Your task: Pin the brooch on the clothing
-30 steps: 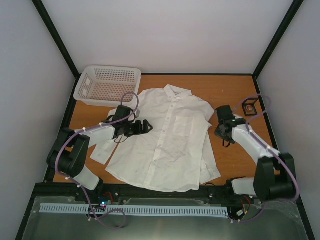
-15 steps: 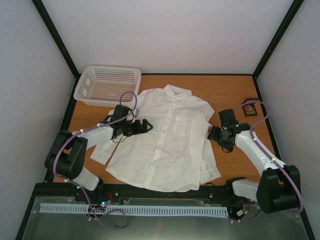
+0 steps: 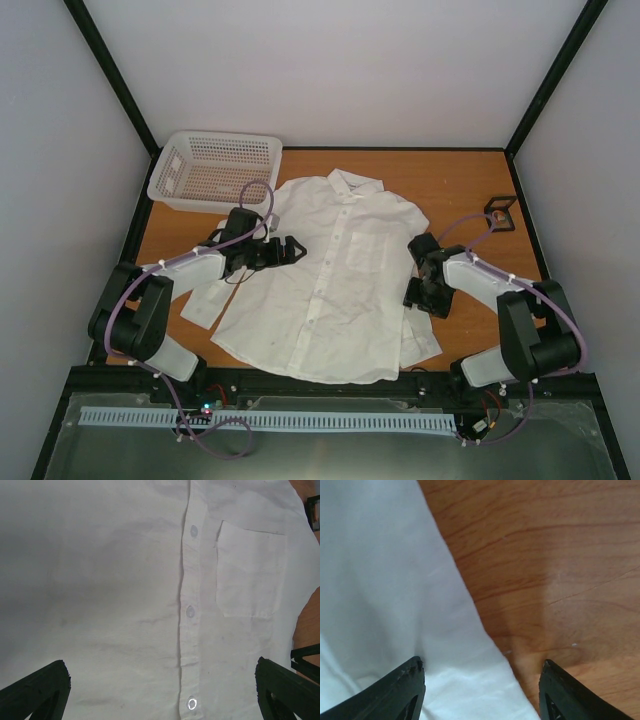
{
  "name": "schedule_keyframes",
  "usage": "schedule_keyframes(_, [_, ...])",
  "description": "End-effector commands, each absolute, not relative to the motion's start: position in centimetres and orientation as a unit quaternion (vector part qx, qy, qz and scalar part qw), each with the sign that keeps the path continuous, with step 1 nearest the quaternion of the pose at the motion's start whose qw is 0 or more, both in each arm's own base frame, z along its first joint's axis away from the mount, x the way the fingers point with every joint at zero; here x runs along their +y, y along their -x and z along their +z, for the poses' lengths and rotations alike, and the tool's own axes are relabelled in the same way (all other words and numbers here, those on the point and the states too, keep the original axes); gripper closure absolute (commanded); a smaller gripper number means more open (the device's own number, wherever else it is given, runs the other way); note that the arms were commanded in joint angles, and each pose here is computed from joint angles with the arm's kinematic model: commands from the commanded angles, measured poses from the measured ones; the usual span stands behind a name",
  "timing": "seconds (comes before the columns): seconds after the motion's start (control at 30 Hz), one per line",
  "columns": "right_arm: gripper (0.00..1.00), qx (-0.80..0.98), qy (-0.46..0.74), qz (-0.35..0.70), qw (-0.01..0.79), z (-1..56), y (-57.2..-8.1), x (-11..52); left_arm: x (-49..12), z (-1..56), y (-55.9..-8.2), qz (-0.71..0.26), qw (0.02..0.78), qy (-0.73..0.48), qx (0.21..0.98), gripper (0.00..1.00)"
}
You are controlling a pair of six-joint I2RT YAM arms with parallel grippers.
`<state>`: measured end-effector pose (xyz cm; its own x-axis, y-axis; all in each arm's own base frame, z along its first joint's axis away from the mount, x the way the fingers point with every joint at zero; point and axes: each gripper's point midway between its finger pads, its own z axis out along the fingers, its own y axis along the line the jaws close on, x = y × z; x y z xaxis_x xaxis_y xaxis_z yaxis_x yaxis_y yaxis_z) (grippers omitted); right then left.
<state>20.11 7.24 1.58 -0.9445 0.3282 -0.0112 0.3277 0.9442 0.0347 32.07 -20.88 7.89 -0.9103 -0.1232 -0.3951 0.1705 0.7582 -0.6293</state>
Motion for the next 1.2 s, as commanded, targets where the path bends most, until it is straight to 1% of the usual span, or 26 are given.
schedule_keyframes(0.0, [0.40, 0.987, -0.157, -0.005, 0.023, 1.1, -21.1, 6.9, -21.3, 10.4, -33.2, -0.358, 0.250, -0.036, 0.899, 0.00])
schedule_keyframes(0.1, [0.50, 0.986, -0.165, -0.008, 0.014, -0.1, -20.8, 6.8, -21.1, 10.2, -33.3, -0.354, 0.250, -0.033, 0.901, 0.00])
schedule_keyframes(0.13, [0.52, 0.985, -0.169, -0.006, 0.013, -0.4, -20.7, 6.9, -20.9, 10.2, -33.3, -0.351, 0.251, -0.031, 0.902, 0.00])
schedule_keyframes(0.17, [0.57, 0.984, -0.176, -0.004, 0.016, -0.7, -20.7, 6.9, -20.7, 10.2, -33.4, -0.346, 0.255, -0.031, 0.902, 0.00])
schedule_keyframes(0.2, [0.63, 0.982, -0.187, -0.007, 0.020, -0.8, -20.6, 6.6, -20.5, 10.3, -33.4, -0.340, 0.262, -0.029, 0.903, 0.00])
schedule_keyframes(0.23, [0.72, 0.980, -0.198, -0.013, 0.028, -0.8, -20.5, 6.3, -20.3, 10.4, -33.5, -0.337, 0.267, -0.027, 0.902, 0.00])
schedule_keyframes(0.27, [0.84, 0.977, -0.208, -0.018, 0.038, -0.5, -20.6, 6.0, -20.1, 10.3, -33.4, -0.334, 0.270, -0.027, 0.903, 0.00])
schedule_keyframes(0.33, [0.96, 0.971, -0.228, -0.042, 0.061, 0.4, -20.8, 4.8, -19.9, 10.3, -33.4, -0.331, 0.271, -0.025, 0.904, 0.00])
schedule_keyframes(0.47, [0.97, 0.944, -0.279, -0.117, 0.128, 4.6, -21.7, 1.5, -19.5, 9.9, -33.5, -0.323, 0.269, -0.016, 0.907, 0.00])
schedule_keyframes(0.53, [0.97, 0.920, -0.308, -0.174, 0.170, 7.9, -21.9, -1.0, -19.2, 9.4, -33.5, -0.317, 0.264, -0.010, 0.911, 0.00])
schedule_keyframes(0.67, [0.97, 0.870, -0.361, -0.232, 0.244, 14.4, -21.8, -4.8, -18.9, 8.4, -33.5, -0.310, 0.253, -0.004, 0.916, 0.00])
schedule_keyframes(0.8, [0.97, 0.830, -0.387, -0.227, 0.332, 19.3, -22.1, -6.8, -19.1, 8.4, -33.4, -0.315, 0.251, -0.006, 0.915, 0.00])
schedule_keyframes(0.9, [0.97, 0.811, -0.377, -0.223, 0.387, 22.1, -22.8, -7.5, -19.2, 8.9, -33.5, -0.318, 0.257, -0.009, 0.912, 0.00])
schedule_keyframes(1.07, [0.97, 0.790, -0.342, -0.258, 0.439, 26.7, -23.6, -8.5, -19.3, 9.2, -33.4, -0.322, 0.260, -0.013, 0.910, 0.00])
schedule_keyframes(1.17, [0.97, 0.790, -0.323, -0.262, 0.450, 28.1, -23.9, -8.4, -19.5, 9.3, -33.4, -0.326, 0.259, -0.015, 0.909, 0.00])
